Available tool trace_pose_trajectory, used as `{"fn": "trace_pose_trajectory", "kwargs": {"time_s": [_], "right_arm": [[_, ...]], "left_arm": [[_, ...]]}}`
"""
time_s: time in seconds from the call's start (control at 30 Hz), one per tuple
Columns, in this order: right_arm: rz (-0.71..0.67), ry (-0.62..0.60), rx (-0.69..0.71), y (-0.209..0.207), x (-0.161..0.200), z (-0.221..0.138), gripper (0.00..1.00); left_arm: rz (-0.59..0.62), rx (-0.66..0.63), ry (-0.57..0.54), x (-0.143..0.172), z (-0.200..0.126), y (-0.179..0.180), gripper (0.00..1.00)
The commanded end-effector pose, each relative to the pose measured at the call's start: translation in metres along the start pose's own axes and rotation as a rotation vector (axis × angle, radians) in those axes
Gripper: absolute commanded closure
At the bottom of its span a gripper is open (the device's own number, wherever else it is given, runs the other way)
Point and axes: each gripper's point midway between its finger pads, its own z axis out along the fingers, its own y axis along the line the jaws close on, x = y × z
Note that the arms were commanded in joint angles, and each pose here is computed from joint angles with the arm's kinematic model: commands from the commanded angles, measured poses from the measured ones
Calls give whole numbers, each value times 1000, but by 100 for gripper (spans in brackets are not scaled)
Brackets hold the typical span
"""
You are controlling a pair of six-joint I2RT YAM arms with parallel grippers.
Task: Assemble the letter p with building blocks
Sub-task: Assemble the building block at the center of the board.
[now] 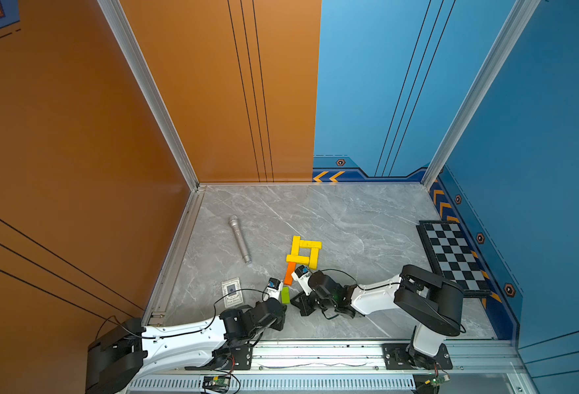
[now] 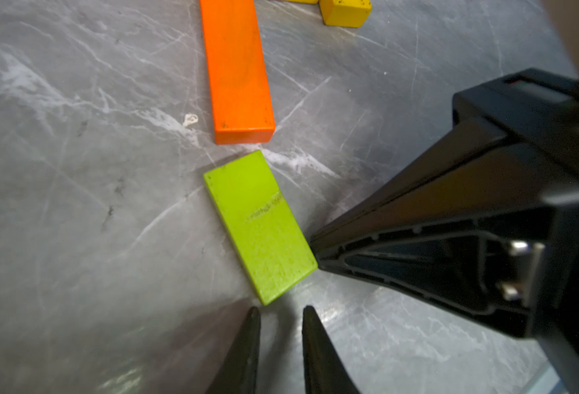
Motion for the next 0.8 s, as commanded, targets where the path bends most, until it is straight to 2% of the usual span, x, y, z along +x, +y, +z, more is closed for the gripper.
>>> {"fn": "trace_pose_trajectory", "kwargs": {"time_s": [0.0,0.27,0.77], "right_arm": [[31,67,35,-12,19,5,100],[32,65,36,-13,18,6,100],[37,64,37,-14,17,7,100]], "left_arm": [[16,-63,28,11,-3,18,75],[-1,-70,-15,5,-9,24,74],[13,-93,8,7,-5,25,74]]}}
